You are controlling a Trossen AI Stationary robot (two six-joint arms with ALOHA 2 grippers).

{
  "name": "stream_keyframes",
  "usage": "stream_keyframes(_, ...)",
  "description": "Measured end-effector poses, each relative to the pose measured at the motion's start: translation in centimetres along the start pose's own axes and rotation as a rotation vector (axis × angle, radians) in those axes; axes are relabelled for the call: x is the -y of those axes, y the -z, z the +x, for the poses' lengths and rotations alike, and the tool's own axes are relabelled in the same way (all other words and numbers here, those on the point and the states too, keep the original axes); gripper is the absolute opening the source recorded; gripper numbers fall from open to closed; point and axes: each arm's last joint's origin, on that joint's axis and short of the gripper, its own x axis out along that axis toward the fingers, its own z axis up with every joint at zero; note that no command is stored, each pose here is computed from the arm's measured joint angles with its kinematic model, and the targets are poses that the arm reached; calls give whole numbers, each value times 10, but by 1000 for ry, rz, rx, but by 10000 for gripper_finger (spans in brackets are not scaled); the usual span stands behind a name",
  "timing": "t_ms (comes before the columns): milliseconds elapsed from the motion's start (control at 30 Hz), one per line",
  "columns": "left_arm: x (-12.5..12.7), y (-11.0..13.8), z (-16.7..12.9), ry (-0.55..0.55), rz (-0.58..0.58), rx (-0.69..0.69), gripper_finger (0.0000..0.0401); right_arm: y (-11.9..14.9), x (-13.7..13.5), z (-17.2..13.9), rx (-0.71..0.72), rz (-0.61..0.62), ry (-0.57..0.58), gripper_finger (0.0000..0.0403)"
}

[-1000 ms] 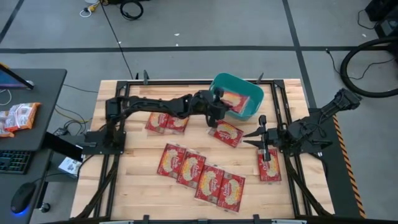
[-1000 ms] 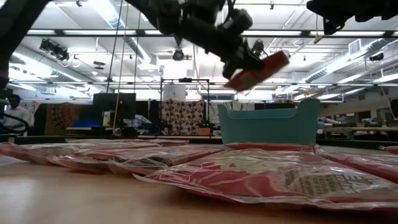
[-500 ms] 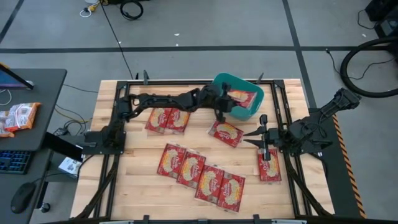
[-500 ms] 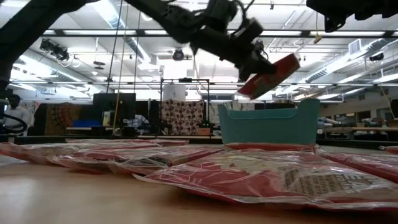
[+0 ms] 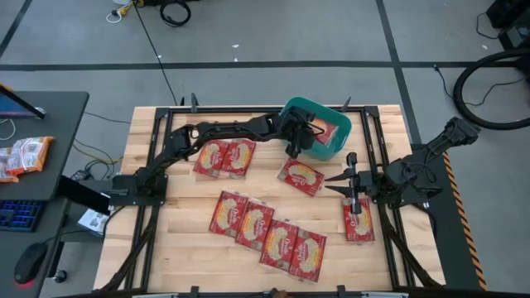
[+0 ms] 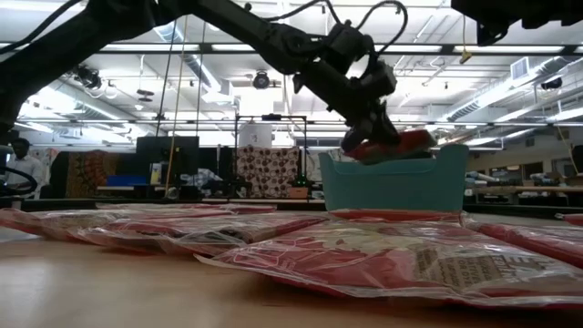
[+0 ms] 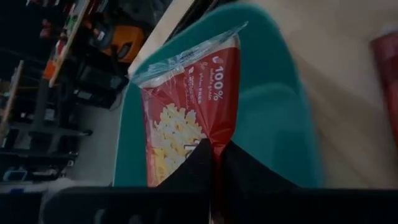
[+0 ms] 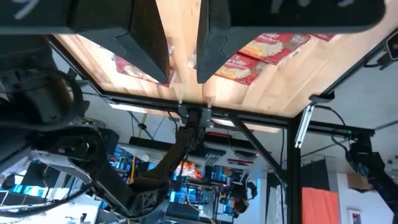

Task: Sort popcorn bags into baskets
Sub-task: Put the popcorn bag into the bin

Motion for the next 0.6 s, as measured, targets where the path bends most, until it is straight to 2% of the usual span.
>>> stream_keyframes(133,0,2,2,-34,18,-49,88,0,-2,-1,2,-4,-11,86)
stream_keyframes(267,8,5,4,25,-25,-71,150,0,-3,-1,3,-6,-21,86)
stream_keyframes(367,13,0,0,75,-84,-91,183,0,-4,-2,4,-7,-28,86)
stream_keyframes(467,12,-15,-13,95,-143,-86,193,-1,-4,-2,4,-8,-31,86)
stream_keyframes(600,7,-36,-36,113,-176,-66,185,-1,-4,-2,5,-7,-30,86)
